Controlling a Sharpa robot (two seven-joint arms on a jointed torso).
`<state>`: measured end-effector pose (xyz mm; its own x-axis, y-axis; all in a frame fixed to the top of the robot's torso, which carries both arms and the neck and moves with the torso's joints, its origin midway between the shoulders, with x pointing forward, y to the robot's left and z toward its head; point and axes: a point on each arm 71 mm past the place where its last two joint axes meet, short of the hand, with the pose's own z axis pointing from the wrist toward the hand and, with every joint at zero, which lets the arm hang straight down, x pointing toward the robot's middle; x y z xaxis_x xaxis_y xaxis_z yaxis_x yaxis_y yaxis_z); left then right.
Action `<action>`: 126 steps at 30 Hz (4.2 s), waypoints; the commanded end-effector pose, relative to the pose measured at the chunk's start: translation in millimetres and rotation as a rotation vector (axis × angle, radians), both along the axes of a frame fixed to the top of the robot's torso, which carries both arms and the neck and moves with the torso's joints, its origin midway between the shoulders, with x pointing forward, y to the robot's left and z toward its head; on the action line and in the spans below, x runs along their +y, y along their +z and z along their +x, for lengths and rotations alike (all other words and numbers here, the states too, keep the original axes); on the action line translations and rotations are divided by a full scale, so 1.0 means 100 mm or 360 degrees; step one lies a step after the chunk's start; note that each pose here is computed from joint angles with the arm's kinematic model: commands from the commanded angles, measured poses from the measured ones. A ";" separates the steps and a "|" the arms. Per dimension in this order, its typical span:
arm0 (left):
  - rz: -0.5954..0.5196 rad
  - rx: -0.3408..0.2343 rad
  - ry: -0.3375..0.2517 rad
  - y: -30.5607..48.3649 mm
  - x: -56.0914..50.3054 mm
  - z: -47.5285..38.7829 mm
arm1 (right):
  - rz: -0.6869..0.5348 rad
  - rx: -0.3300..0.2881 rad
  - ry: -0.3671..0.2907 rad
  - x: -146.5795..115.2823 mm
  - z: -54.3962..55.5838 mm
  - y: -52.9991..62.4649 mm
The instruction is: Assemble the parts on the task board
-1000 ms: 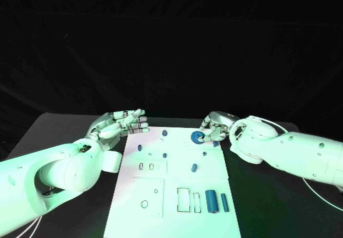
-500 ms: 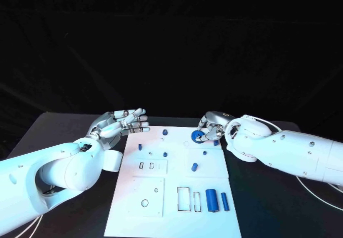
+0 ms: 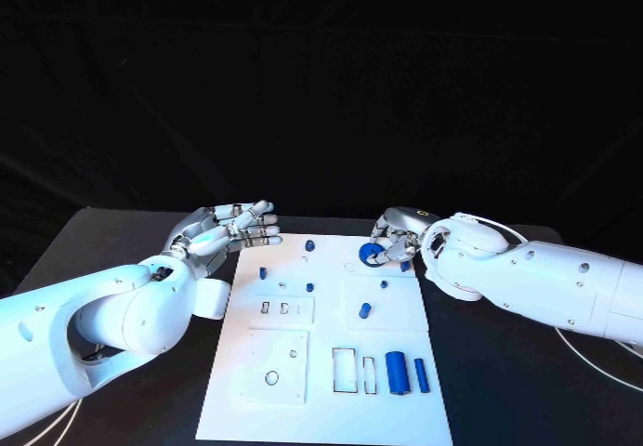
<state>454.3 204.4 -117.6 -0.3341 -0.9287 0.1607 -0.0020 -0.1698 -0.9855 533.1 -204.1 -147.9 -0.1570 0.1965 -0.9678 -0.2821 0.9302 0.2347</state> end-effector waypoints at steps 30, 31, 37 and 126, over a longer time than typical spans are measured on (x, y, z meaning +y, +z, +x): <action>-0.0007 -0.0003 -0.0023 0.011 -0.01 0.007 | -0.0018 -0.0086 0.0040 -0.02 -0.06 0.00; -0.0007 -0.0003 -0.0022 0.011 -0.01 0.007 | -0.0019 -0.0081 0.0040 -0.02 -0.06 0.00; -0.0006 -0.0002 -0.0021 0.010 0.00 0.007 | -0.0025 -0.0063 0.0042 -0.03 -0.07 -0.01; -0.0001 0.0004 -0.0011 -0.003 0.01 0.039 | -0.0049 -0.0403 0.0351 1.27 -0.29 -0.11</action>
<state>458.7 208.0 -119.9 -0.3215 -0.9338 0.1568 -0.0118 -0.1616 -0.9868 504.0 -77.5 -156.9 0.0560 0.1804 -0.9820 -0.5262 0.8412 0.1245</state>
